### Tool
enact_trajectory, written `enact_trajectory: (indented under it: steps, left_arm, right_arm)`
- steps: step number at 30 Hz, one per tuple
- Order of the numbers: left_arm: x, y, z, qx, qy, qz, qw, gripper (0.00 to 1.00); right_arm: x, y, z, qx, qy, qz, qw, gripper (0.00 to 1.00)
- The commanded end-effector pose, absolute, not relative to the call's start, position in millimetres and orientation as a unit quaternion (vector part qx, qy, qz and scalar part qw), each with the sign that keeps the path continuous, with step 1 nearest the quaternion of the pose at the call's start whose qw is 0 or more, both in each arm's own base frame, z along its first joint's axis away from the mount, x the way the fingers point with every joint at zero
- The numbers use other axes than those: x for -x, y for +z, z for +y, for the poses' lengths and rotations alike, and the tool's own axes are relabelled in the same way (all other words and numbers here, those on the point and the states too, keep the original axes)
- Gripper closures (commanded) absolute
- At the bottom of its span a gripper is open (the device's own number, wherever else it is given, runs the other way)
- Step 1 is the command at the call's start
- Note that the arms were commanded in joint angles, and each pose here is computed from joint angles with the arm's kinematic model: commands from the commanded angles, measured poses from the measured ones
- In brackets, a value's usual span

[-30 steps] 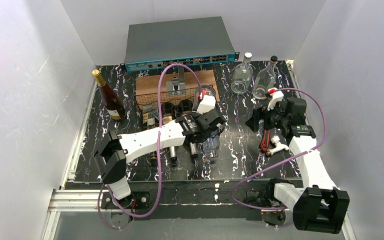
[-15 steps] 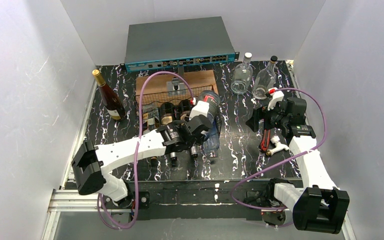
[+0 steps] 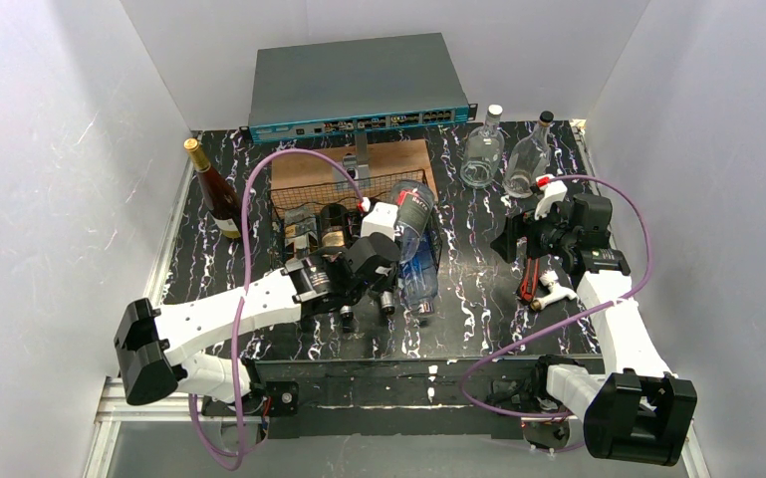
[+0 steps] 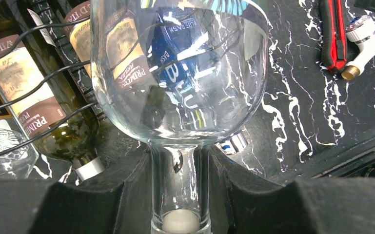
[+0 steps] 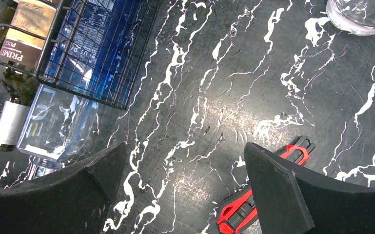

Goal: Take the wine bottle off the wine rack
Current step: Pick up the wine bottle from the wine rack.

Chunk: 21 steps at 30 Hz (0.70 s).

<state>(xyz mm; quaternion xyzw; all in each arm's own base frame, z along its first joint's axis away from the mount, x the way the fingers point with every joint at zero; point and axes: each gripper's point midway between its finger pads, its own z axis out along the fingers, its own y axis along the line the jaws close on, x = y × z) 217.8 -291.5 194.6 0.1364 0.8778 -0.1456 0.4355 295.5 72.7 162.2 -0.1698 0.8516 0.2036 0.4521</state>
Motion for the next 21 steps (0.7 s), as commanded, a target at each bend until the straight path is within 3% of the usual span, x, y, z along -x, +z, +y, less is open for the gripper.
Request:
enact_trajectory:
  steps: [1,21]
  left_arm:
    - [-230,276,-306,-0.062,-0.253,0.815,0.518,1.0]
    - [-213,287,-336,-0.076,-0.334,0.804,0.486,1.0]
  right_arm:
    - [-302,171,72,0.174,0.2,0.841,0.471,0.0]
    - [-301,173,72,0.172,0.203,0.84,0.473,0.0]
